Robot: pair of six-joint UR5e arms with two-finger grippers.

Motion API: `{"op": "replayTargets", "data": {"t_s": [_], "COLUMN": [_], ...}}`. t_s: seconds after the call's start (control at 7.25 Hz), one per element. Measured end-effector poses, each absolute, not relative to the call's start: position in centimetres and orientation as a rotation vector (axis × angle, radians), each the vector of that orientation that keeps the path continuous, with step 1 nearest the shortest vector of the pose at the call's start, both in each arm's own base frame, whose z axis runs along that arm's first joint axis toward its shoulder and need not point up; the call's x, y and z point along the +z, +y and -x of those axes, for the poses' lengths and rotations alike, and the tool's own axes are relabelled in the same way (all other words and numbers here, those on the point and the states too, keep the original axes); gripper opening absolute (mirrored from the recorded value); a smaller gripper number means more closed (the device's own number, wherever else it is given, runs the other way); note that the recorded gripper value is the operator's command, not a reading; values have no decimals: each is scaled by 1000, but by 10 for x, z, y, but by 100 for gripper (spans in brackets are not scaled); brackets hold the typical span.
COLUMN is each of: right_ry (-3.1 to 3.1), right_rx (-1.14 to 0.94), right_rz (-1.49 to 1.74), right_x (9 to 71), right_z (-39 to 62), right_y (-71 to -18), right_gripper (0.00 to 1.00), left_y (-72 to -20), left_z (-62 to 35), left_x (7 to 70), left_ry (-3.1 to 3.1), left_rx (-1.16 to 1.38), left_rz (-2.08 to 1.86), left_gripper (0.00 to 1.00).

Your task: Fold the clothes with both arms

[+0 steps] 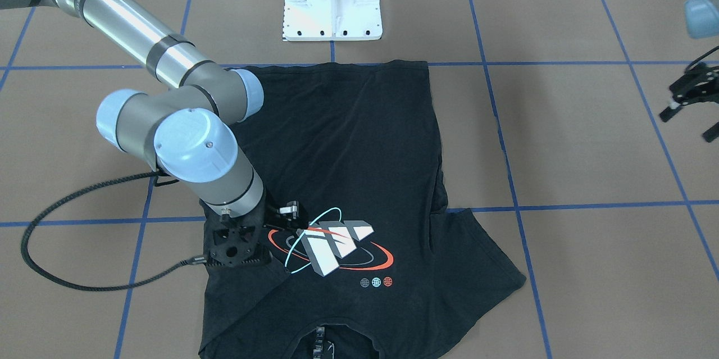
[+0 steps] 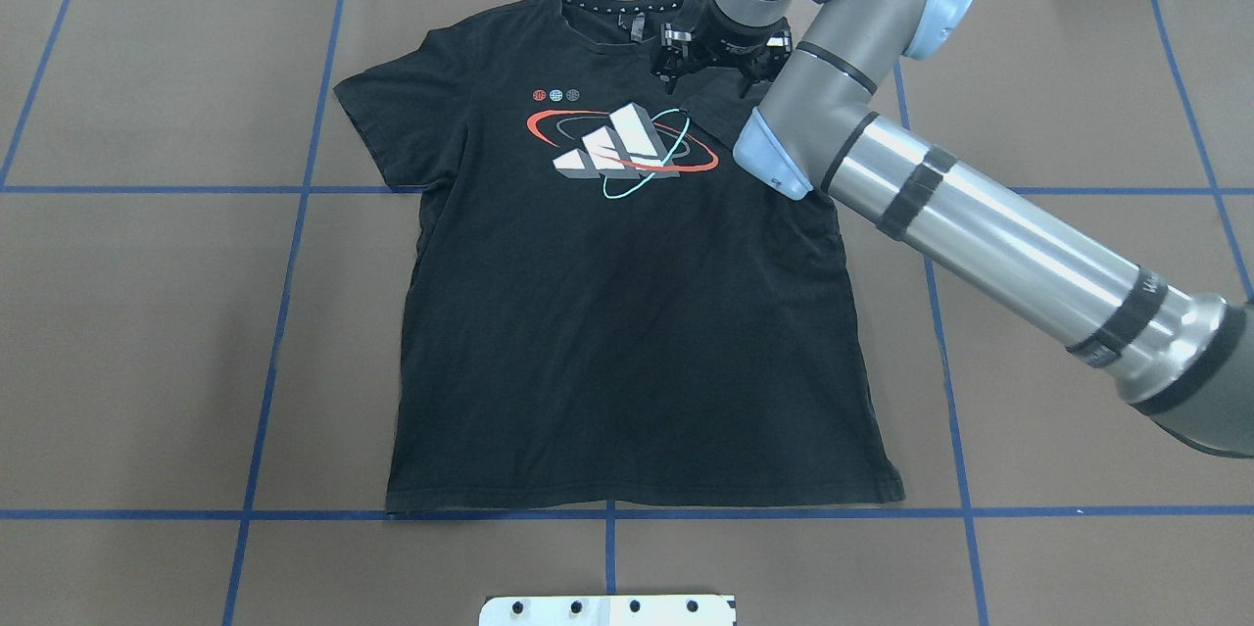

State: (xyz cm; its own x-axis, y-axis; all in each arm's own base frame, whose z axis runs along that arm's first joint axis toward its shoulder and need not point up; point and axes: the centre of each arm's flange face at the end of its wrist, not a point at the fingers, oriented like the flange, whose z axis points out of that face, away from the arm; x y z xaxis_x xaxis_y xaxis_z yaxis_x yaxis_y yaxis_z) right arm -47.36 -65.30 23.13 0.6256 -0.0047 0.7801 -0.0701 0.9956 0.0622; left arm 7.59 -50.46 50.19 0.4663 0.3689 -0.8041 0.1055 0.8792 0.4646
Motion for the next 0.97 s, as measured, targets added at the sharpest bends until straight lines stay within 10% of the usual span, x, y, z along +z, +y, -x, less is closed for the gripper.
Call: {"op": "replayTargets", "data": {"t_s": [0.97], "right_ry": [-922], "right_rx": [43], "right_rz": [-58], "right_x": [332], "right_z": [357], "right_y": [-518], "right_gripper": [100], "left_y": [-656], "left_z": [-293], "left_x": [453], "left_ry": [1025], "left_rx": [167], "left_rz": [-445], "left_gripper": [91]}}
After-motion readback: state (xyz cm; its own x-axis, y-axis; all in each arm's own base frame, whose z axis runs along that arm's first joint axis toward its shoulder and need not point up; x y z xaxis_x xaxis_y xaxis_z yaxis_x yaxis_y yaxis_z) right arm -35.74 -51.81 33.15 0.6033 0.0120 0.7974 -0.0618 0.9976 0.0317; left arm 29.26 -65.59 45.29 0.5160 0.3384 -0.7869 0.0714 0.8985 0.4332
